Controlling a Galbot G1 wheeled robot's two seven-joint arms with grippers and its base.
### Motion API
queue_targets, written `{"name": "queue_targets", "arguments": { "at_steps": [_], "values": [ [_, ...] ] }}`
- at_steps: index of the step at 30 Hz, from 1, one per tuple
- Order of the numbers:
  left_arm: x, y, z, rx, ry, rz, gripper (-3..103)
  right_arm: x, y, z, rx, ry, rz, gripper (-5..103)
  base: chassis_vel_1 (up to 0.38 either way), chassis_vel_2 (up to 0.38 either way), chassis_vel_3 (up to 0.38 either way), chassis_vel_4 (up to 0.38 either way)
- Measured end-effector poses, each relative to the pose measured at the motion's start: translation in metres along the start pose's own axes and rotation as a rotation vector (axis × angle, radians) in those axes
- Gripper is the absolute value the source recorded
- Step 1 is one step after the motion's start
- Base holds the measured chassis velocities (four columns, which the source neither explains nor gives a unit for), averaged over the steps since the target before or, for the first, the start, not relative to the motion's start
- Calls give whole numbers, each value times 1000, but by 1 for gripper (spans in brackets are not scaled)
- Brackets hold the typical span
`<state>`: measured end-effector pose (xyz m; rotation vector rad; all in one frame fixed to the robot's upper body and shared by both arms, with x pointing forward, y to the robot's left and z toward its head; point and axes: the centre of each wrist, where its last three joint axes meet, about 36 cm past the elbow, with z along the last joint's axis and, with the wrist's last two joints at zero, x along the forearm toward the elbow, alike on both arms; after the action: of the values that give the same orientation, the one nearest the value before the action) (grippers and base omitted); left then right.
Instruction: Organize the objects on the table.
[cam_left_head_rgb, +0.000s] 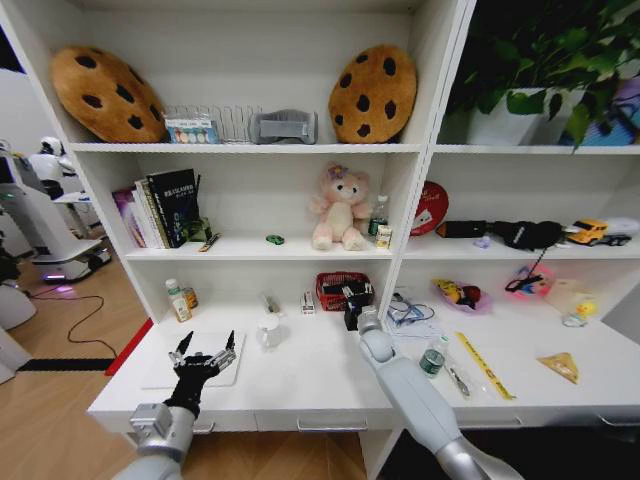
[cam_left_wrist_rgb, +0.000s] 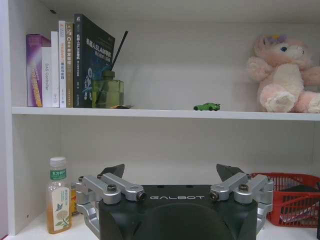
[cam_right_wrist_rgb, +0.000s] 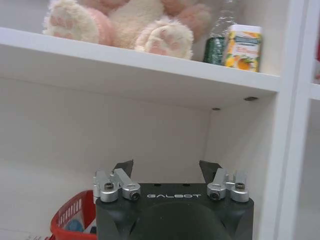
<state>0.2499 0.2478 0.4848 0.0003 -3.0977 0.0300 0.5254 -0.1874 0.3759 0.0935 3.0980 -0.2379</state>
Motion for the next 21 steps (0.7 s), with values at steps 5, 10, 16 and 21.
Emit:
{"name": "queue_targets", "arguments": {
  "at_steps": [5,10,16,21],
  "values": [
    [0,0,0,0,0,0,100,52,20,-26,-92,160,112,91,0,0,0,0],
    [0,0,0,0,0,0,100,96,60,-57,-174,322,241,100,0,0,0,0],
    [0,0,0,0,0,0,100,119,57,-74,-225,476,360,100,0,0,0,0],
    [0,0,0,0,0,0,100,134,22,-74,-192,456,427,100,0,0,0,0]
  ]
}}
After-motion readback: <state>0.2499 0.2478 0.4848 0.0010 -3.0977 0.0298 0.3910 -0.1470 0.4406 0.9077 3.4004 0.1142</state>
